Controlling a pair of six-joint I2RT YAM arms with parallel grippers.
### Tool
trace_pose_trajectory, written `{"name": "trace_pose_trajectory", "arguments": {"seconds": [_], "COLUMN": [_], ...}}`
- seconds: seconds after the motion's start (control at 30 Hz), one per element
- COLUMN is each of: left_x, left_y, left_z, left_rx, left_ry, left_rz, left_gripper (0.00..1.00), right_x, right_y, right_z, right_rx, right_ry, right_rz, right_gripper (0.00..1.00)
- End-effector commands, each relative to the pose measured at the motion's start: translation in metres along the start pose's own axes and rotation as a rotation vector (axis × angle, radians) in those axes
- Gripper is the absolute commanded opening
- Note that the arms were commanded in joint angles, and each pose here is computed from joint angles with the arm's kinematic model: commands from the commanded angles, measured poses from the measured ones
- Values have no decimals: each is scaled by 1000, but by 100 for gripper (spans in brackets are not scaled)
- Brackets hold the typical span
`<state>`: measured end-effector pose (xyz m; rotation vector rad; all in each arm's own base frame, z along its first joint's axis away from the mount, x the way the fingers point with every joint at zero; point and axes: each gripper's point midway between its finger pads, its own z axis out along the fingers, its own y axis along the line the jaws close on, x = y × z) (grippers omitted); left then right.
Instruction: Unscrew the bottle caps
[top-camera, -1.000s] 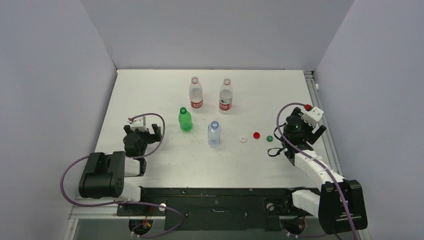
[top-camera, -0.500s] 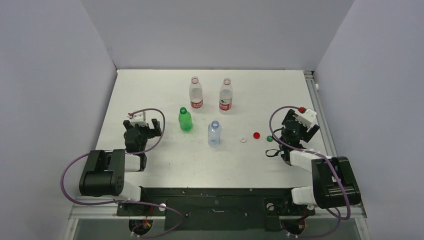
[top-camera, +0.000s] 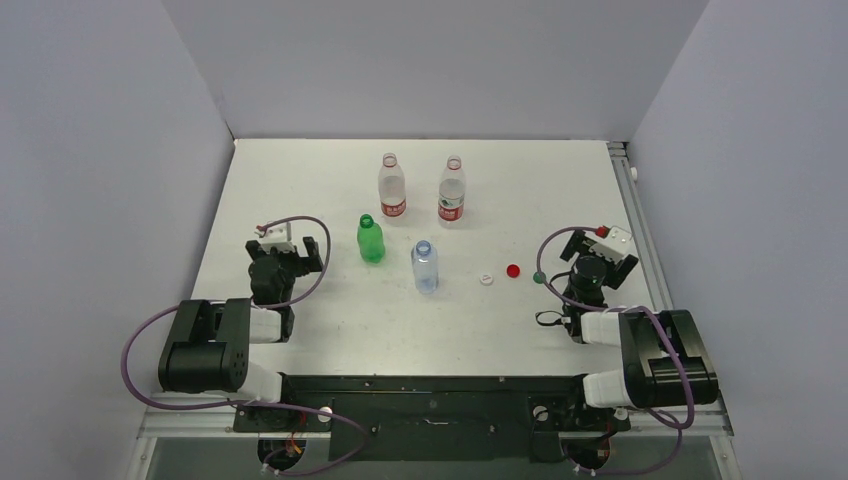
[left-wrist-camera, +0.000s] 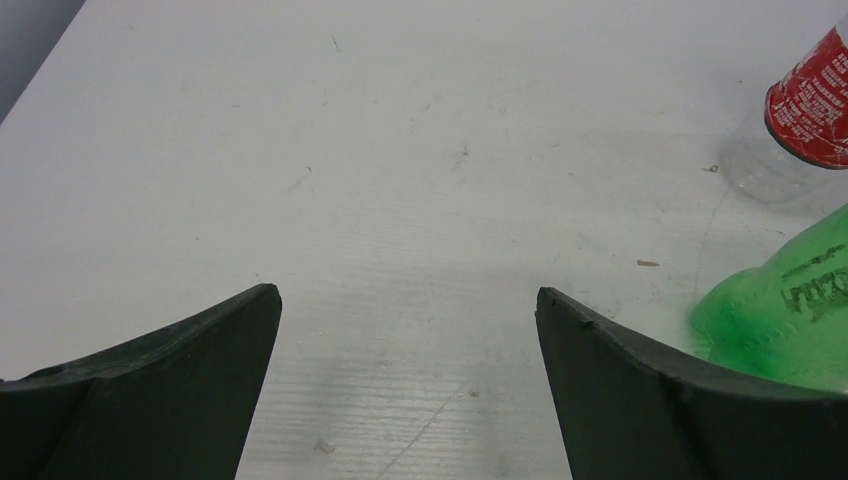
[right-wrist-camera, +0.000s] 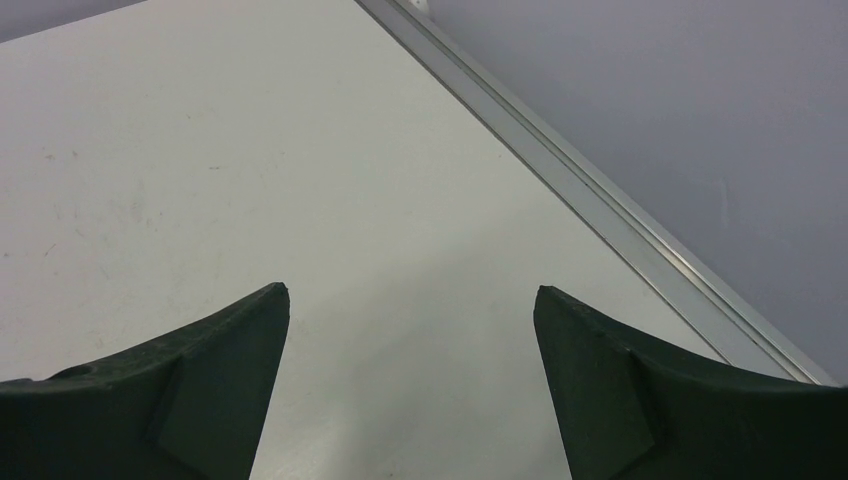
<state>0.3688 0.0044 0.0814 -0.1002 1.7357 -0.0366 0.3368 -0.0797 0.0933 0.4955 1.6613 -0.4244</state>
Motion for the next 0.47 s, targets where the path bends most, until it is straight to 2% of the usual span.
{"name": "trace_pose_trajectory", "arguments": {"seconds": [0.0,0.43], "left_x": [-18,-17], "left_y": [-1,2], "left_z": [7,8], "left_rx": [-3,-16], "left_ry": [-53,-46], "left_rz": [8,13], "left_gripper": [97,97], "right_x": [-28,-28], "right_y": [16,16], "right_z": [4,3], "right_rx": [-67,-67], "right_ry": [-83,-86], "right_rz": [69,66], "right_gripper": [87,87]}}
